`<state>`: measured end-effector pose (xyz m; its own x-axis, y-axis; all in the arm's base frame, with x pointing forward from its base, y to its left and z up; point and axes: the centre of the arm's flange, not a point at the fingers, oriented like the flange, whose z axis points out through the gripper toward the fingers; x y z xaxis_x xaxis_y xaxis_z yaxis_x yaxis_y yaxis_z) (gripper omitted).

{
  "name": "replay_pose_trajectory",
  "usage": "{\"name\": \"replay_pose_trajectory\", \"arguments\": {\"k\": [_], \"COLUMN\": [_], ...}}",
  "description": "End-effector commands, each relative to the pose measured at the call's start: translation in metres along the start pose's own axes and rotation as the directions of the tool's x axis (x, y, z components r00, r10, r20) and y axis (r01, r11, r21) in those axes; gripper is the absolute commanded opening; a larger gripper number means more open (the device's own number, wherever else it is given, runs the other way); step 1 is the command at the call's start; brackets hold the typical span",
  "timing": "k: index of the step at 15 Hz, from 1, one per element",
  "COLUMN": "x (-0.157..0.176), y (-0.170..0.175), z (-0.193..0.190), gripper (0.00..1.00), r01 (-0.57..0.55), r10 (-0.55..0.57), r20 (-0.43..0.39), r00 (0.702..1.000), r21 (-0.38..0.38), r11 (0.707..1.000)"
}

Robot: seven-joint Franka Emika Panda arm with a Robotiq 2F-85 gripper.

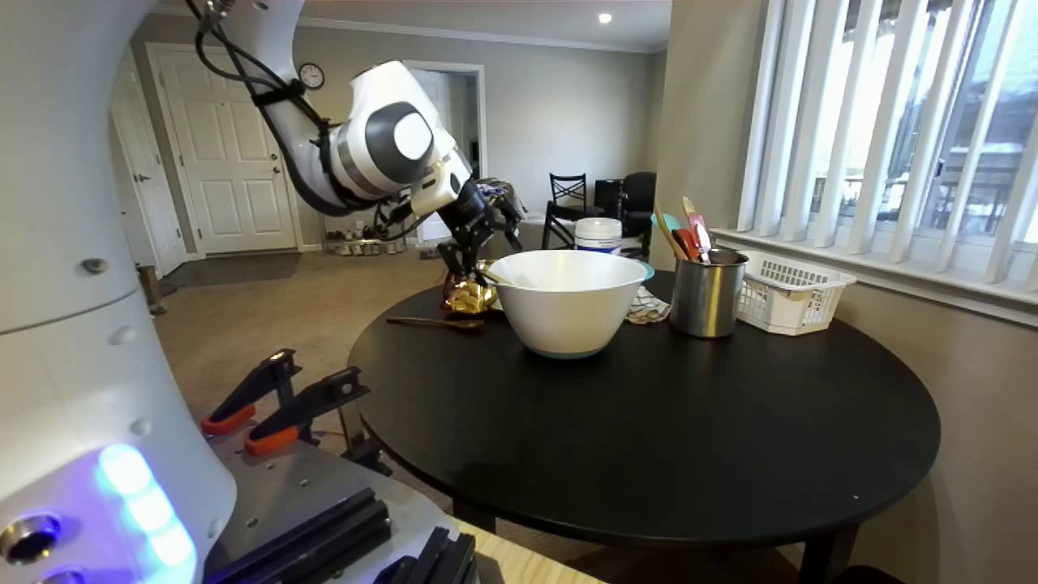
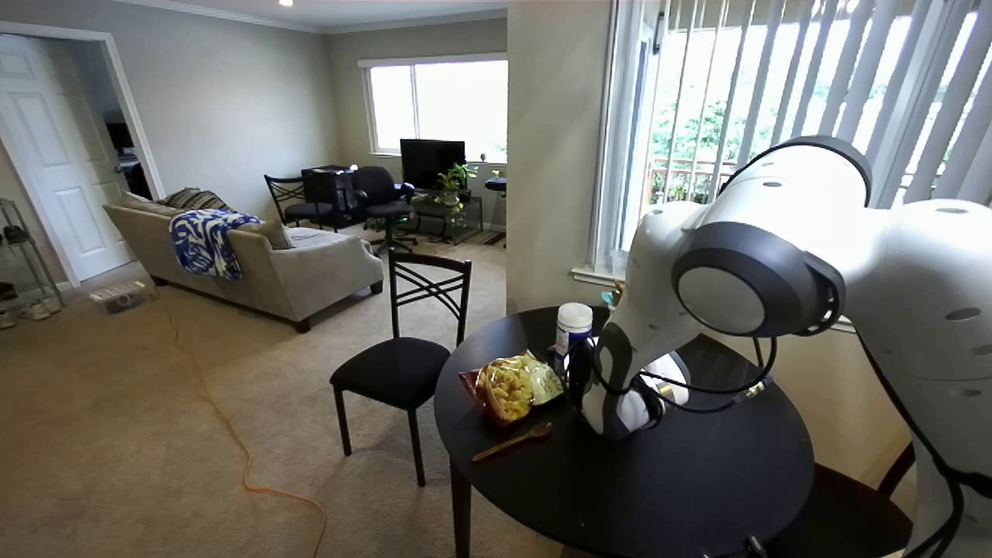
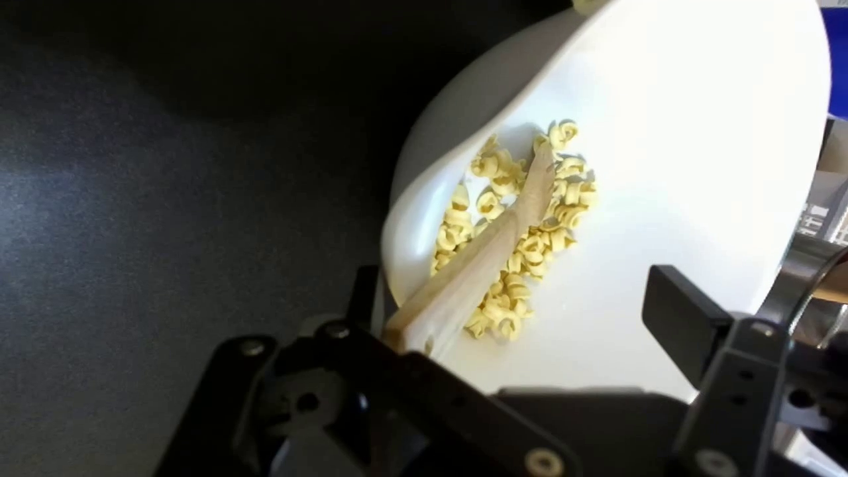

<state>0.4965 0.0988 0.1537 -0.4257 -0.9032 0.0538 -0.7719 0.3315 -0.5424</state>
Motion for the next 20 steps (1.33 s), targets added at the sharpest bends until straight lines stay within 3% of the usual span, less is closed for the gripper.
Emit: {"name": "replay_pose_trajectory", "arguments": {"k": [1, 8, 9, 10, 19, 20], "x": [0.007, 0.014, 0.015, 0.015, 0.018, 0.019], "y": [0.0, -0.001, -0.001, -0.001, 0.0, 0.0], "z": [0.002, 0.002, 0.002, 0.002, 0.0, 0.001], "gripper": [1.0, 1.0, 0.75, 0.74, 0.15, 0.15], "r01": [0.023, 0.031, 0.036, 0.038, 0.043, 0.043], "r10": [-0.023, -0.031, -0.036, -0.038, -0.043, -0.043], "r20": [-0.004, -0.015, -0.011, -0.01, -0.007, -0.007], "r00": [1.0, 0.999, 0.999, 0.999, 0.999, 0.999], "r21": [0.016, 0.022, 0.028, 0.03, 0.026, 0.021], "r11": [1.0, 0.999, 0.999, 0.999, 0.999, 0.999]}}
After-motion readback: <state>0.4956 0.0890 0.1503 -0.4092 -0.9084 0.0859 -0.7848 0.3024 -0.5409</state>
